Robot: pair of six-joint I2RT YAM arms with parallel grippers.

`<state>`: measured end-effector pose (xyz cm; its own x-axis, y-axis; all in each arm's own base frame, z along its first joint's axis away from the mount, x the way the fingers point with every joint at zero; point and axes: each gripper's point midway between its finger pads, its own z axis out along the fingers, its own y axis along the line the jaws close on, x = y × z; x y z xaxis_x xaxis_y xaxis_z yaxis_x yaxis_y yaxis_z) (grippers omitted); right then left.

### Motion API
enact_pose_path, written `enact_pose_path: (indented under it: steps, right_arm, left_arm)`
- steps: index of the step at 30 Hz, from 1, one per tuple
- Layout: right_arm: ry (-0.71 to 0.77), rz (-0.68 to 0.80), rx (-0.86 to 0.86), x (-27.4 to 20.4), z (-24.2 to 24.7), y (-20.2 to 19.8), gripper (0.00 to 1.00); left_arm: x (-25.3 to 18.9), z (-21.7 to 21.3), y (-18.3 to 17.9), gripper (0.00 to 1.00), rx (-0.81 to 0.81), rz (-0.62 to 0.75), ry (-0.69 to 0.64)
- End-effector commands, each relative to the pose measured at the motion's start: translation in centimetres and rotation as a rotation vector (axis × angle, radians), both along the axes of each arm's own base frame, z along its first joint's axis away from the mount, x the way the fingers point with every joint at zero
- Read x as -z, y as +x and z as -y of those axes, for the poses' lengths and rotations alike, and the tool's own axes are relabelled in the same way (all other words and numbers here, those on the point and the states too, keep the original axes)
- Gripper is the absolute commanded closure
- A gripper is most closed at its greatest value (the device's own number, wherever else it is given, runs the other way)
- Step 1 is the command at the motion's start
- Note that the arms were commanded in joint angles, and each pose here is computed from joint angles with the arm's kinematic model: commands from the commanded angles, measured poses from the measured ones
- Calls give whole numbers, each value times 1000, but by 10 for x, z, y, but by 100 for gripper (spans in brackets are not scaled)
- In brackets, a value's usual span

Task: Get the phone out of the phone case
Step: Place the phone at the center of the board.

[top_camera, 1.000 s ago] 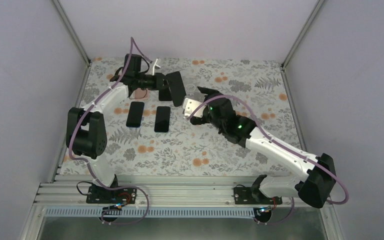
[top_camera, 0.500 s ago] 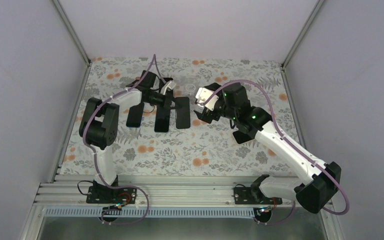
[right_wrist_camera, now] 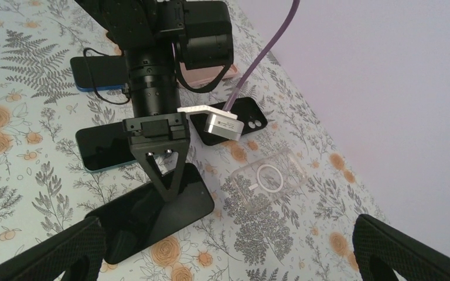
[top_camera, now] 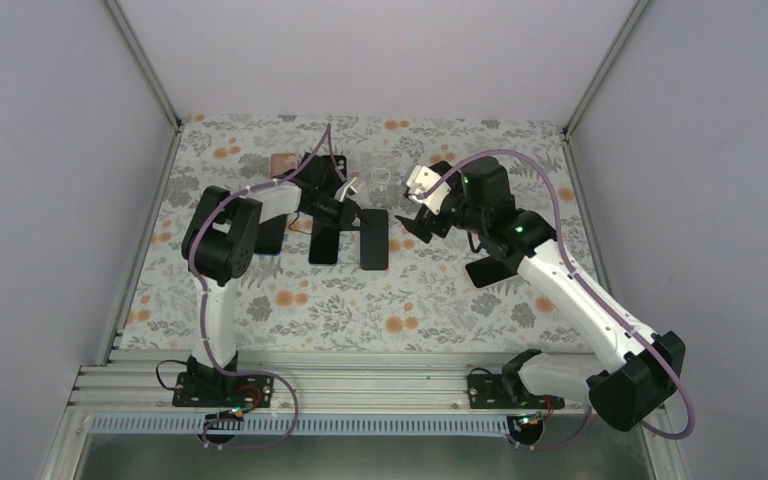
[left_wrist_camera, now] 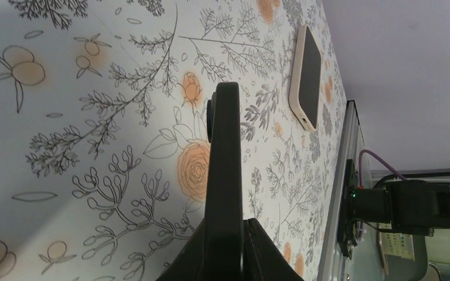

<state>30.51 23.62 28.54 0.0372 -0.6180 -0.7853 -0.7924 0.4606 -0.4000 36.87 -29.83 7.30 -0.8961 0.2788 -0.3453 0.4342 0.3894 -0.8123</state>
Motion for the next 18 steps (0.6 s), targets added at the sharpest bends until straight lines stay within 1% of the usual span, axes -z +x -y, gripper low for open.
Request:
enact_pose_path:
  steps: [1,8,18]
  right_arm:
    - [57,8,-11,-19,0,-5,1]
    - [60,6,-11,-19,0,-6,1]
    - [54,-1,-8,-15,1,-5,1]
  left_arm:
    - [-14,8,15,90,4,45,-59]
    - [5,8,21,87,-21,10,-25]
    - [23,11,30,89,-54,-36,-23]
